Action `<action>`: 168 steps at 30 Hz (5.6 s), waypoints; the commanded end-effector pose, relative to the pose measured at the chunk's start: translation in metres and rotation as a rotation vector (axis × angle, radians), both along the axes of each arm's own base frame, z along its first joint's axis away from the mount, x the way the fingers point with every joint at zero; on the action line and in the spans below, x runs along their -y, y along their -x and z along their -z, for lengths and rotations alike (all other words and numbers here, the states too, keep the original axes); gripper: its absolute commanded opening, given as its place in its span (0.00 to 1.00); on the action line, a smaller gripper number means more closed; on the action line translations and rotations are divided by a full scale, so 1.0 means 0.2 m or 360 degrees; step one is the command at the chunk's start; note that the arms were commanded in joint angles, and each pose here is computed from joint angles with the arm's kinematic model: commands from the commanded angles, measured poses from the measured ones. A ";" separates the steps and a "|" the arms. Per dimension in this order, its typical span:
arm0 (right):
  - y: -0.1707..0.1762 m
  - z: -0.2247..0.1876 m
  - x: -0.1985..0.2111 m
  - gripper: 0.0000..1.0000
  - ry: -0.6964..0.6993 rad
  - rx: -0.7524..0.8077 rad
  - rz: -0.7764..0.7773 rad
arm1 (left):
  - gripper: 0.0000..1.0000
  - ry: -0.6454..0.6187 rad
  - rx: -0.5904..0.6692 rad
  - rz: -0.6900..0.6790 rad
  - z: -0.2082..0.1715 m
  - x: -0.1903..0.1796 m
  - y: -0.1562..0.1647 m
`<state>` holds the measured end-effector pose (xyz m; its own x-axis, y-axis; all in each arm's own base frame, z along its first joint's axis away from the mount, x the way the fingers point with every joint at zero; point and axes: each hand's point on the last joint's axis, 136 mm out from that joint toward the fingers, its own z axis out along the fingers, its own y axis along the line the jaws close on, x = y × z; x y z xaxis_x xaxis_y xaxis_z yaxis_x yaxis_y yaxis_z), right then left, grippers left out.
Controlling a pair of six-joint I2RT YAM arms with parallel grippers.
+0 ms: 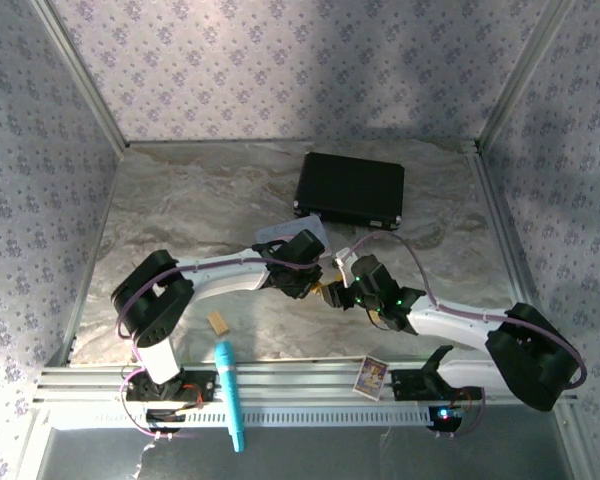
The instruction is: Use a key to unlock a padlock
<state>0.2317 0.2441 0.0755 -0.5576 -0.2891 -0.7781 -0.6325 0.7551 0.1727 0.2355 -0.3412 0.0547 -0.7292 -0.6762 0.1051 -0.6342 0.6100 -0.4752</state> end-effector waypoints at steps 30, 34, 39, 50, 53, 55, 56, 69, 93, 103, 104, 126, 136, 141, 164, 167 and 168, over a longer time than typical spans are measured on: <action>-0.03 -0.01 -0.20 0.23 0.0701 0.0764 -0.0142 | 0.18 0.0091 -0.0204 0.0063 0.05 0.00 0.16; -0.01 0.04 -0.19 0.11 0.0742 0.0720 -0.0178 | 0.18 0.0087 -0.0210 0.0062 0.06 0.00 0.16; 0.01 0.08 -0.16 0.02 0.0512 0.0526 -0.0185 | 0.18 0.0108 -0.0190 0.0056 0.04 0.00 0.16; 0.00 0.21 -0.08 0.00 0.0207 -0.0008 -0.0135 | 0.18 0.0077 -0.0178 0.0058 0.05 -0.06 0.19; 0.00 0.24 -0.03 0.00 0.0067 -0.0172 -0.0068 | 0.18 0.0086 -0.0171 0.0055 0.06 -0.06 0.20; 0.01 0.25 -0.02 0.00 0.0007 -0.0266 -0.0060 | 0.18 0.0088 -0.0166 0.0052 0.06 -0.07 0.20; 0.01 0.25 -0.02 0.00 -0.0005 -0.0301 -0.0059 | 0.18 0.0086 -0.0159 0.0055 0.06 -0.07 0.20; 0.02 0.21 0.02 0.32 -0.0390 -0.0621 0.0108 | 0.19 -0.0052 -0.0112 0.0027 0.07 -0.15 0.17; 0.05 0.13 0.11 0.46 -0.0577 -0.0797 0.0222 | 0.91 -0.0439 0.0415 0.0203 -0.04 -0.29 0.06; 0.03 0.15 0.13 0.39 -0.0500 -0.0731 0.0243 | 0.78 -0.0122 0.0767 0.0266 -0.10 -0.18 0.01; 0.03 0.15 0.13 0.39 -0.0469 -0.0704 0.0235 | 0.78 -0.0118 0.0755 0.0270 -0.09 -0.16 0.01; -0.02 0.21 0.00 0.36 -0.0207 -0.0510 0.0107 | 0.53 -0.0399 0.0583 0.0179 -0.01 -0.27 0.06; -0.05 0.16 0.34 0.33 -0.0158 -0.0497 0.0624 | 0.71 -0.0432 0.0451 0.0165 0.05 -0.16 0.14; 0.00 0.12 0.42 0.33 -0.0185 -0.0463 0.0674 | 0.69 -0.0513 0.0437 0.0260 0.07 -0.04 0.09; -0.04 0.05 0.36 0.37 -0.0355 -0.0513 0.0594 | 0.47 -0.0850 0.0138 0.0310 0.16 -0.62 0.29; -0.06 0.08 0.33 0.37 -0.0339 -0.0540 0.0574 | 0.48 -0.0799 0.0262 0.0373 0.12 -0.58 0.24; -0.06 0.09 0.32 0.37 -0.0333 -0.0551 0.0560 | 0.50 -0.0792 0.0323 0.0418 0.09 -0.55 0.22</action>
<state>0.2326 0.1656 0.0440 -0.8421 0.1041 -0.5291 -0.1859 0.8650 0.4661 0.1834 -0.2353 0.0232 -0.8427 -0.4686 -0.2652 -0.4302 0.8821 -0.1918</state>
